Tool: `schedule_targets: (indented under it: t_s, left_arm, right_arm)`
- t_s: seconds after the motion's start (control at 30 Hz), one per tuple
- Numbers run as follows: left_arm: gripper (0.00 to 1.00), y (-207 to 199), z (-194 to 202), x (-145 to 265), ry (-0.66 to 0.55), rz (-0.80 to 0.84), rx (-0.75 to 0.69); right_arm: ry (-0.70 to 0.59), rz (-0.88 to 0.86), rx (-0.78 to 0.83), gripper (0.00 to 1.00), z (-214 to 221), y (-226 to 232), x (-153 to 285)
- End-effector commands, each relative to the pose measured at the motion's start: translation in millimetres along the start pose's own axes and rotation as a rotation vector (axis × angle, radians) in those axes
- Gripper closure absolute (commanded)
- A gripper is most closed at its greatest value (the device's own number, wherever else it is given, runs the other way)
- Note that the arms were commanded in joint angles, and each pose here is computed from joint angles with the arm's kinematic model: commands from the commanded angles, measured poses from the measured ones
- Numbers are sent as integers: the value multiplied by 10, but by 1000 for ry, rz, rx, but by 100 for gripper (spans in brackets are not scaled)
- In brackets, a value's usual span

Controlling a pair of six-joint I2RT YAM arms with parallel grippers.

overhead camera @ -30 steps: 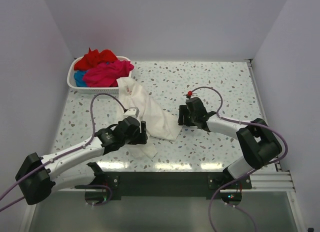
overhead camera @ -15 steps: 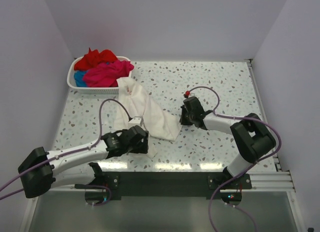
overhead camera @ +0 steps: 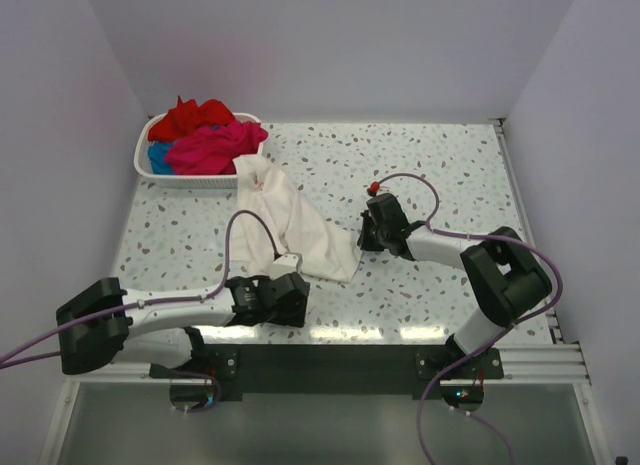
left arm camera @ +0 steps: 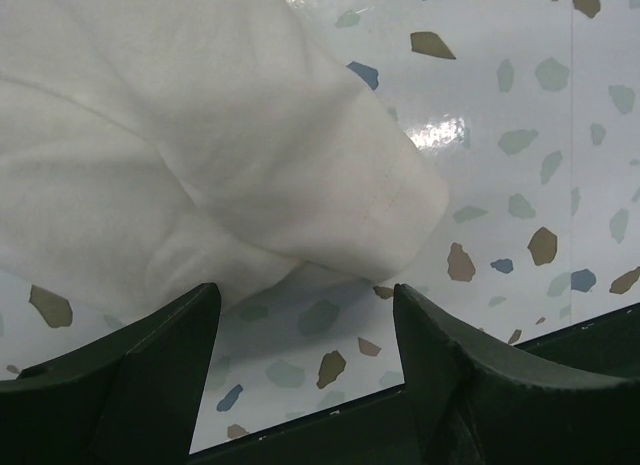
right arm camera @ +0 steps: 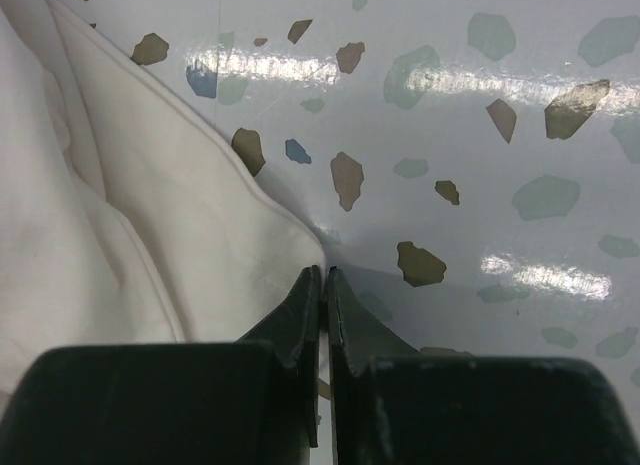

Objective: Fold and stack the t-shirts
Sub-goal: Flatten the tshirt out

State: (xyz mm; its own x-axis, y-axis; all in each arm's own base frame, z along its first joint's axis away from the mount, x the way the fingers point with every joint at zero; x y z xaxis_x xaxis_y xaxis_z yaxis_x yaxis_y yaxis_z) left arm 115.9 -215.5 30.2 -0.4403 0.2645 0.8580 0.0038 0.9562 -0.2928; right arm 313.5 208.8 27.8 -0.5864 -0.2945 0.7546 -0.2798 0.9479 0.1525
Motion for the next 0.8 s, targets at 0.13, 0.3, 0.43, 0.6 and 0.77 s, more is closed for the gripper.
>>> schedule_targets:
  t_s: [0.13,0.3,0.43,0.6,0.77]
  left_arm:
    - [27,-346,-162,-62,-70,73,48]
    - [29,-464,-241,-6,-91,89,46]
    - [30,-469,-262,83,-88,72,36]
    - [30,-456,-312,145,-118,75,43]
    - [31,-389,-215,-14,-89,26,19]
  right_arm:
    - [-31,-18,-10,100,-67,50,22]
    - [-28,-21,-8,100,-56,54,18]
    - [-25,-22,-4,100,-44,51,18]
    - [-24,-25,-5,100,-42,57,15]
    - [-19,-30,-6,100,-28,64,17]
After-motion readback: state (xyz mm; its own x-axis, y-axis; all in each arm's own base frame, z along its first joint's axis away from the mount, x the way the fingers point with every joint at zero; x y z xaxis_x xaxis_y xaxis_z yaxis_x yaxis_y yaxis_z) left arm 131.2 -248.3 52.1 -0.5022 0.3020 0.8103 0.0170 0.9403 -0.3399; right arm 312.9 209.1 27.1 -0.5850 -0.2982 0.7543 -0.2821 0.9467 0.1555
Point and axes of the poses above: each gripper's point midway between its finger pads, its own x axis back along the fingers, its own y axis along the line the jaws close on, z = x × y, the point moved 1 cm from there along x, back along the fingers, and after that the axes turned 13 degrees about x, right-handed, at the moved point
